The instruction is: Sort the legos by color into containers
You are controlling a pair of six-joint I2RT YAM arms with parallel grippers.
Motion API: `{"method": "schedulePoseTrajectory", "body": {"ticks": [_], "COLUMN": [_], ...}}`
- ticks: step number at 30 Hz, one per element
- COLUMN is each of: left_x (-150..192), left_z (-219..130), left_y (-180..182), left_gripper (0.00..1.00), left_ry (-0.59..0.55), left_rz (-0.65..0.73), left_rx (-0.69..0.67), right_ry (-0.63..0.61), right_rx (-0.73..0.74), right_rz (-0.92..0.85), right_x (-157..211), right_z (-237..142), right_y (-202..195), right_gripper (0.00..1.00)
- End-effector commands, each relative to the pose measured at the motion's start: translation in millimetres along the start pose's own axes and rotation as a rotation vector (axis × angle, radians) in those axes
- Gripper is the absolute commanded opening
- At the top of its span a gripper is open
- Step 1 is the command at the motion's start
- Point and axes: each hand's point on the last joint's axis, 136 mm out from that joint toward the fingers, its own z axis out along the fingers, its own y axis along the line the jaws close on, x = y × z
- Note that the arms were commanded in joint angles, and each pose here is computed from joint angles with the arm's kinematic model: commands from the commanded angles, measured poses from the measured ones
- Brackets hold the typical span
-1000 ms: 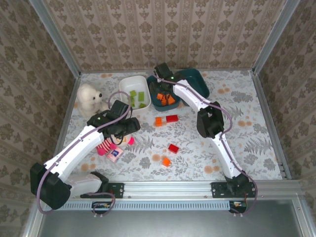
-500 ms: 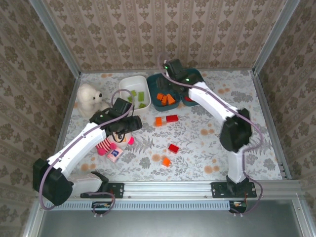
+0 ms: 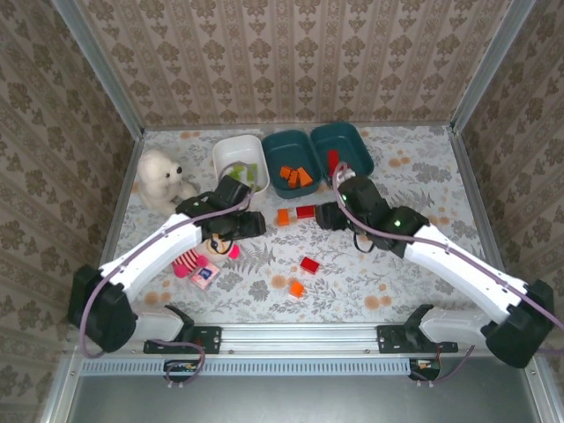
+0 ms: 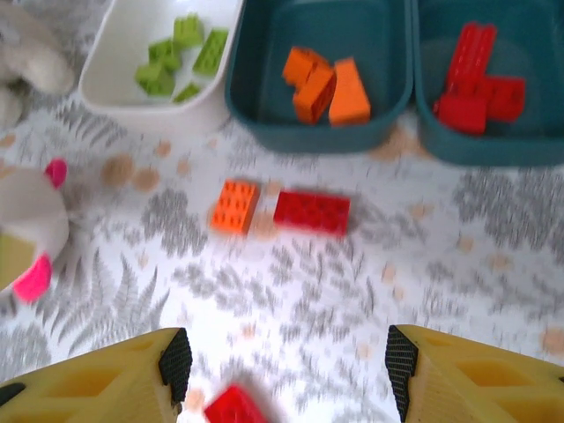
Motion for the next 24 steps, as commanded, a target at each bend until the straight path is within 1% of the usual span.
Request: {"method": "schedulePoseTrajectory", "body": {"ticks": [1, 4, 8, 12, 19, 24], "left_x": [0, 3, 16, 21, 10, 16], "left_z": [16, 31, 46, 55, 62, 62], "left_y": [-17, -30, -49, -63, -80, -90], "left_gripper": [0.65, 0.65, 0.65, 0.65, 0.65, 0.64], "left_ry": [0.030, 0.041, 0.071, 0.081, 0.068, 0.100], "left_rz": [0.051, 0.049, 0.097, 0.116, 0.074, 0.127], "left_rx": [0.004, 0.001, -0.007, -0.017, -0.025, -0.037], "right_ry": [0.042, 0.066, 0.081, 0.062, 0.045, 0.026], "right_rx": [0.011, 0.000, 0.013, 0.013, -0.006, 0.018], "right_rz": [0.085, 0.137, 0.141, 0.123, 0.109, 0.092], "right_x": [32, 51, 62, 58, 54, 50], "right_z": [-17, -25, -36, -48, -57, -64], "right_y": [-8, -12, -19, -23, -21, -27], "right_gripper": [0.64, 0.64, 0.64, 0.65, 0.65, 0.65]}}
